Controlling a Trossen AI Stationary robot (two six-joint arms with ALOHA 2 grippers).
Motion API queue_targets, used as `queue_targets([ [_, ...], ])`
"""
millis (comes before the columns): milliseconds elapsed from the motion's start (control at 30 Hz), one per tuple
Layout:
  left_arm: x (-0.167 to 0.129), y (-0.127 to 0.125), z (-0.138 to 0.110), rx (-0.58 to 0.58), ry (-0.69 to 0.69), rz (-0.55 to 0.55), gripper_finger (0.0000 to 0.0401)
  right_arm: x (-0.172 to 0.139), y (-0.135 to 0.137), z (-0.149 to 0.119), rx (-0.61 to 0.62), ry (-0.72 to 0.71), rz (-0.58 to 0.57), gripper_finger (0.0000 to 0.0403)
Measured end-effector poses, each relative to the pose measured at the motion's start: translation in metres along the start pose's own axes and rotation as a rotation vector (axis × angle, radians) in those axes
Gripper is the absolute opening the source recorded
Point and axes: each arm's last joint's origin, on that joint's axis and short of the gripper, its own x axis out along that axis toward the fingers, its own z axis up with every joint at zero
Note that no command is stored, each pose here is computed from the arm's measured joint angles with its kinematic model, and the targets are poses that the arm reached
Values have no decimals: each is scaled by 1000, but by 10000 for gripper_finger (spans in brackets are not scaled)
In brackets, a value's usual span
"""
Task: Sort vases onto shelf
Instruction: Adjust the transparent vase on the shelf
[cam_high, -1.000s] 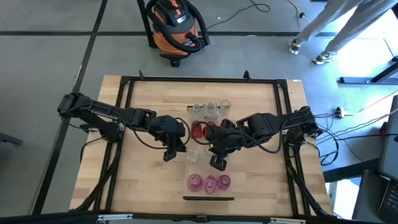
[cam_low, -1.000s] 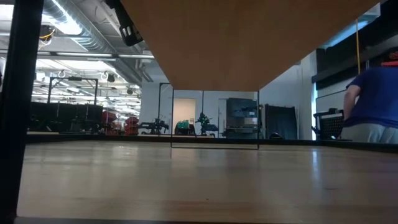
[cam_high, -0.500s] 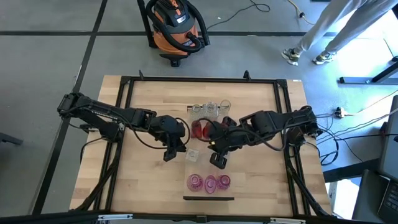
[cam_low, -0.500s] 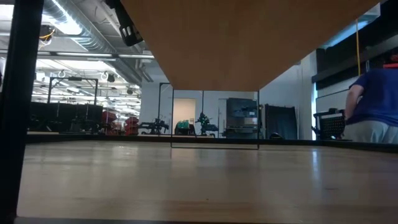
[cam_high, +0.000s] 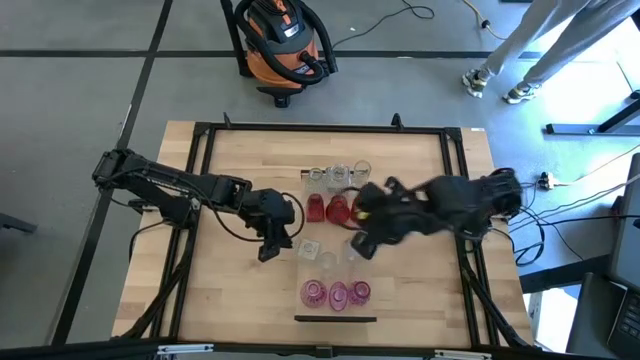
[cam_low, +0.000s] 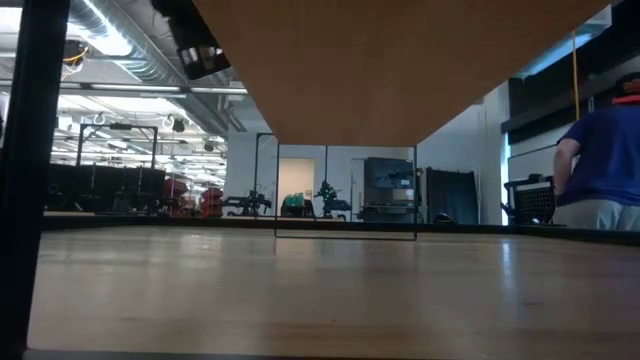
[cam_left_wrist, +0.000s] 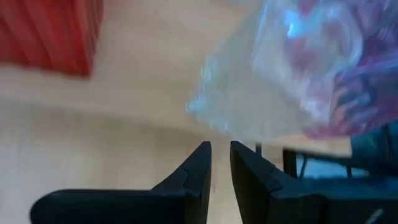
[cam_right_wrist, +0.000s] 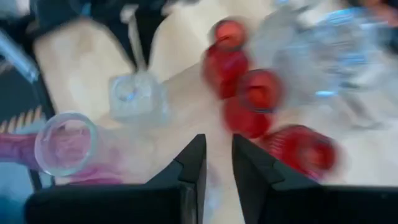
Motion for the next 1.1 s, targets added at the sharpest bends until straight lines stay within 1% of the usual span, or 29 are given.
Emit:
queue_targets([
  [100,-1,-4,-6,2,48,-6,53,-26,-4,-12,63,-97,-58,65],
  [167,-6,-9,-9,0,46,-30,53,-39,-6,-19,102,-148,-91,65],
  [267,-23,-16,-7,-19,-6,-94,49,-50,-5,-28,147,-211,-118,65],
  [367,-38,-23,4,-76,-126,-204,40,-53,-2,-30,164,-235,-107,65],
  [467,-48,-32,23,-171,-277,-377,28,-49,3,-33,165,-188,-63,65],
  [533,-46,-35,31,-252,-319,-440,17,-45,6,-32,178,-154,-16,65],
  [567,-44,-35,36,-288,-327,-453,11,-44,7,-32,185,-135,10,65],
  [667,-32,-33,41,-392,-279,-428,2,-46,13,-29,212,-102,112,65],
  [767,-32,-38,45,-461,-261,-457,1,-46,16,-24,256,-98,179,65],
  [867,-33,-43,47,-514,-263,-462,1,-44,17,-18,277,-40,267,62],
  [967,-34,-49,46,-557,-248,-474,1,-38,21,-15,282,11,341,49],
  [1100,-31,-59,39,-599,-193,-494,0,-26,25,-16,258,76,397,19],
])
